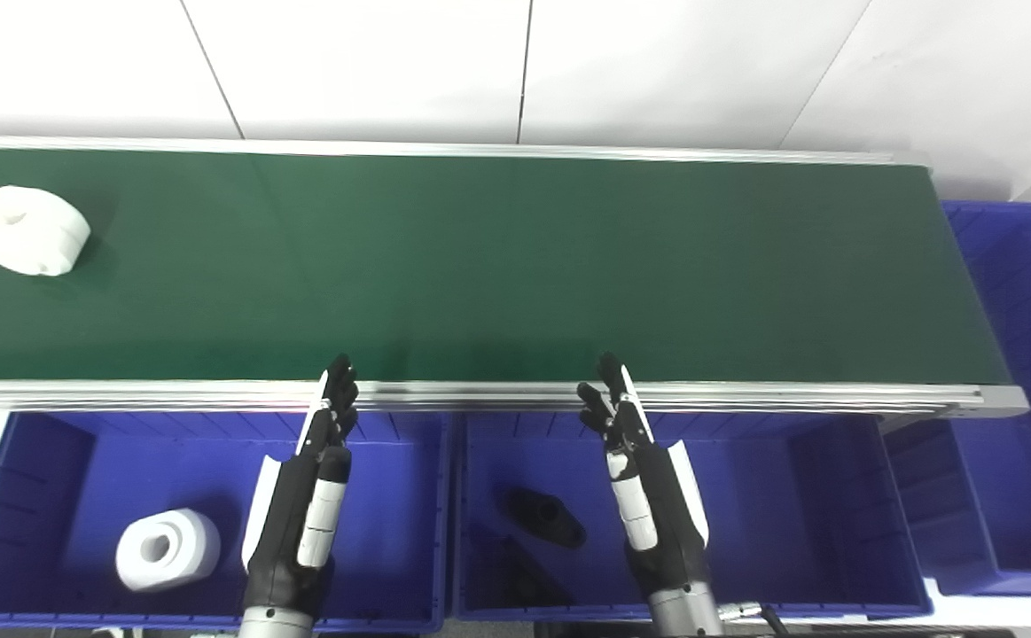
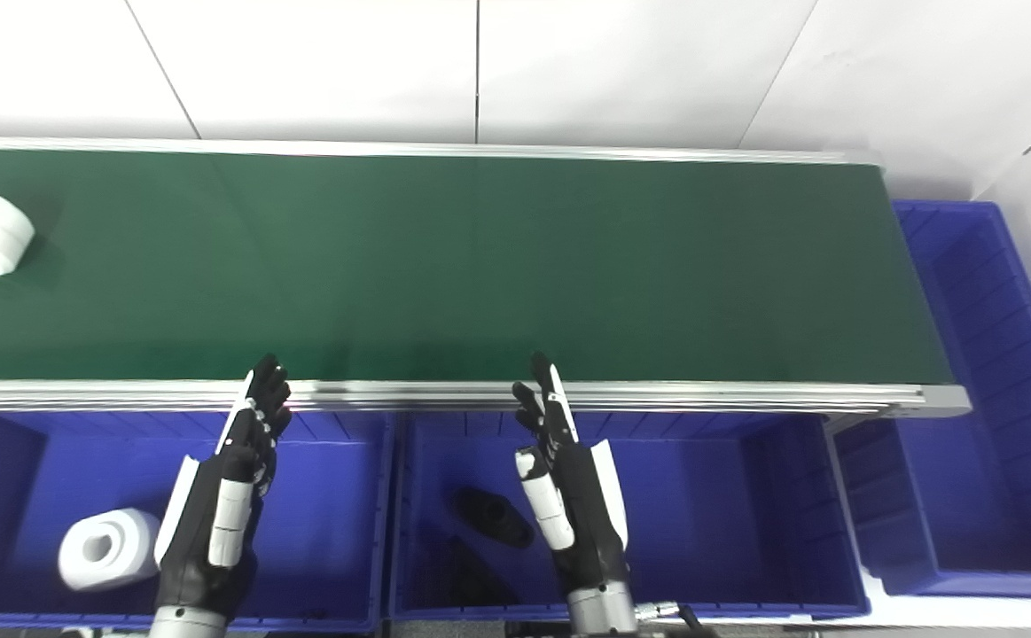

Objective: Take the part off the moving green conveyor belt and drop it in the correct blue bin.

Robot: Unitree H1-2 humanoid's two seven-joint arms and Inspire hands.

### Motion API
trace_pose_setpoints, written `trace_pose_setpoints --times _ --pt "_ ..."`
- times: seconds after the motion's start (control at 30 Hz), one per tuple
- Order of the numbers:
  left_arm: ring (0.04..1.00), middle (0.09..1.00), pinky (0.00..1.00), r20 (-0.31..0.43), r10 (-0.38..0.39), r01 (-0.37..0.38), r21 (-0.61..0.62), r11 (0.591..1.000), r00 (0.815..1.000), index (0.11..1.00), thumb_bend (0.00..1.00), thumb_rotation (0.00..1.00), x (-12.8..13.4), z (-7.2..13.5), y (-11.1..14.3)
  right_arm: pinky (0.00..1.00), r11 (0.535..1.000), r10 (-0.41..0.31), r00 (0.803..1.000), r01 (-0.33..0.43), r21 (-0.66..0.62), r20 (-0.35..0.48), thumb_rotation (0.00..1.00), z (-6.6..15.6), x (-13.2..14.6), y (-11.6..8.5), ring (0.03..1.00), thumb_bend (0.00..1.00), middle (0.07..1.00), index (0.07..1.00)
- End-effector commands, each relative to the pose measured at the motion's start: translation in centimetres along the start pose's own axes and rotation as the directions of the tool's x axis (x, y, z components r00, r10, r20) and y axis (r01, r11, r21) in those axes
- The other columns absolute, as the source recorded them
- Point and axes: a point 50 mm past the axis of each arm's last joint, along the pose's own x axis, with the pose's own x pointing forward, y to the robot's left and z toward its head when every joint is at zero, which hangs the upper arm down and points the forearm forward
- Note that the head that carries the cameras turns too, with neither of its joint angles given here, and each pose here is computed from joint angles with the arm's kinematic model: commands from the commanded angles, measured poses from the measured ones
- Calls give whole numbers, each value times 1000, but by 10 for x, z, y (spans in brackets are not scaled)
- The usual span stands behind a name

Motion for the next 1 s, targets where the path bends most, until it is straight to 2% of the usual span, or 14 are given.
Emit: trace_pose_setpoints --times 0.0,0.5,0.97 --pt "1000 1000 1000 45 12 -12 3 1000 999 1000 627 1000 -3 5 -2 932 1000 10 1000 -10 14 29 1000 4 -1 3 948 796 1000 1000" --pt "1000 1000 1000 70 24 -25 9 1000 997 1000 623 1000 -5 0 -4 954 1000 13 1000 -13 0 25 1000 1 -2 1 966 816 1000 1000" --pt "1000 1000 1000 46 41 -43 39 998 998 1000 637 1000 -9 -10 -15 978 1000 15 1000 -15 3 23 1000 -12 -10 -10 976 799 1000 1000"
